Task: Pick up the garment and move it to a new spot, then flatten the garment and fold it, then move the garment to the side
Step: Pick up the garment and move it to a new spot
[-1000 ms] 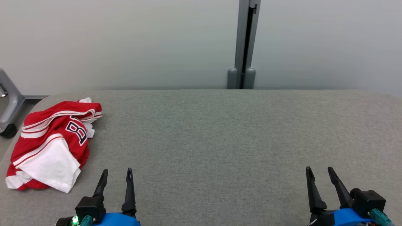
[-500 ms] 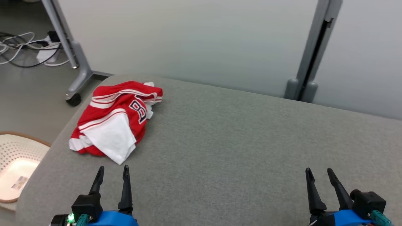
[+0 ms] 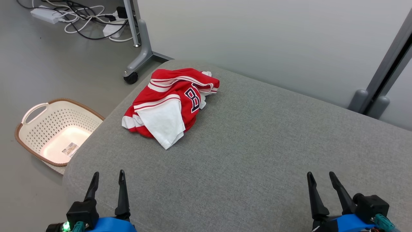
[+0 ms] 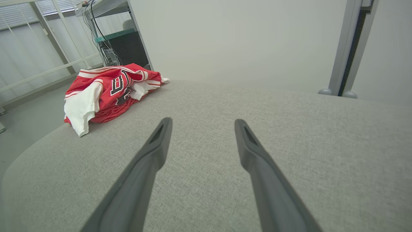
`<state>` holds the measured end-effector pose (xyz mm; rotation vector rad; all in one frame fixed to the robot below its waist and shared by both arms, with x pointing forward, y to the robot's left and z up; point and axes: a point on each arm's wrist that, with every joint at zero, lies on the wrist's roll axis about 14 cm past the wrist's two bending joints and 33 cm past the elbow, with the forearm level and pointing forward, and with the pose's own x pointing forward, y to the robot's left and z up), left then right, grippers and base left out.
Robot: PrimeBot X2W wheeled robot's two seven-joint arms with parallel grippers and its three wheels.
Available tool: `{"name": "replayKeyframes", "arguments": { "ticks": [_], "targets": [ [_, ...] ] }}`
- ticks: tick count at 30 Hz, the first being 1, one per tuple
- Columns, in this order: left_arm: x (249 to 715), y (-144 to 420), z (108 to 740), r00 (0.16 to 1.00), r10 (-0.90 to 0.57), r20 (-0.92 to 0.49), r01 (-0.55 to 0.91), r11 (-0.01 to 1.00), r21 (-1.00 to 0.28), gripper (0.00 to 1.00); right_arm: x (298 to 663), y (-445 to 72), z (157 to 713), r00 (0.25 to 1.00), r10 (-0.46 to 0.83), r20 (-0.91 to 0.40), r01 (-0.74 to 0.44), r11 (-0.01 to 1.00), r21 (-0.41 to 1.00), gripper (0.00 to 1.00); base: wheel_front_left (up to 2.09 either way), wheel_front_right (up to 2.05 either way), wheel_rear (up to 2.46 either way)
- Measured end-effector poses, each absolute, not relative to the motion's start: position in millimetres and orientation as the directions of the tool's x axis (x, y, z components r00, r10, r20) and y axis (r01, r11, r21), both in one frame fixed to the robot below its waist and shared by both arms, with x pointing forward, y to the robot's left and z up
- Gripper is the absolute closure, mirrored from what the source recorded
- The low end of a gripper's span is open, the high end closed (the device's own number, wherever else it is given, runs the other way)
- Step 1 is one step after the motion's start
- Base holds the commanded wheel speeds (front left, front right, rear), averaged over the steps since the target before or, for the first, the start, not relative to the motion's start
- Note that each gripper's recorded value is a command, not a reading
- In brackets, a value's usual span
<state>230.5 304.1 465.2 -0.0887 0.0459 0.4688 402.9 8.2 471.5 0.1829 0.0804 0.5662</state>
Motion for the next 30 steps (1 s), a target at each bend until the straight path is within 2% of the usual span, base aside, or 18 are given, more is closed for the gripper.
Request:
{"name": "replayKeyframes", "arguments": {
  "ticks": [7,19,24,30],
  "targets": [
    [220,313,462,0.862,0.501,-0.076,-0.506,0.860,-0.072,0.00,406,30,467,0.809,0.587,-0.035,-0.570,0.797,0.199,0.00,0.00,0.00,0.00],
    [221,313,461,0.861,0.500,-0.087,-0.507,0.858,-0.081,0.00,410,27,460,0.816,0.576,-0.051,-0.555,0.805,0.208,0.00,0.00,0.00,0.00],
    [242,323,501,0.868,0.496,-0.004,-0.489,0.856,-0.169,0.00,413,22,455,0.824,0.563,-0.059,-0.540,0.813,0.215,0.00,0.00,0.00,0.00],
    [275,350,548,0.887,0.462,0.002,-0.456,0.876,-0.156,0.00,418,14,446,0.835,0.545,-0.074,-0.519,0.826,0.219,0.00,0.00,0.00,0.00]
  ]
}}
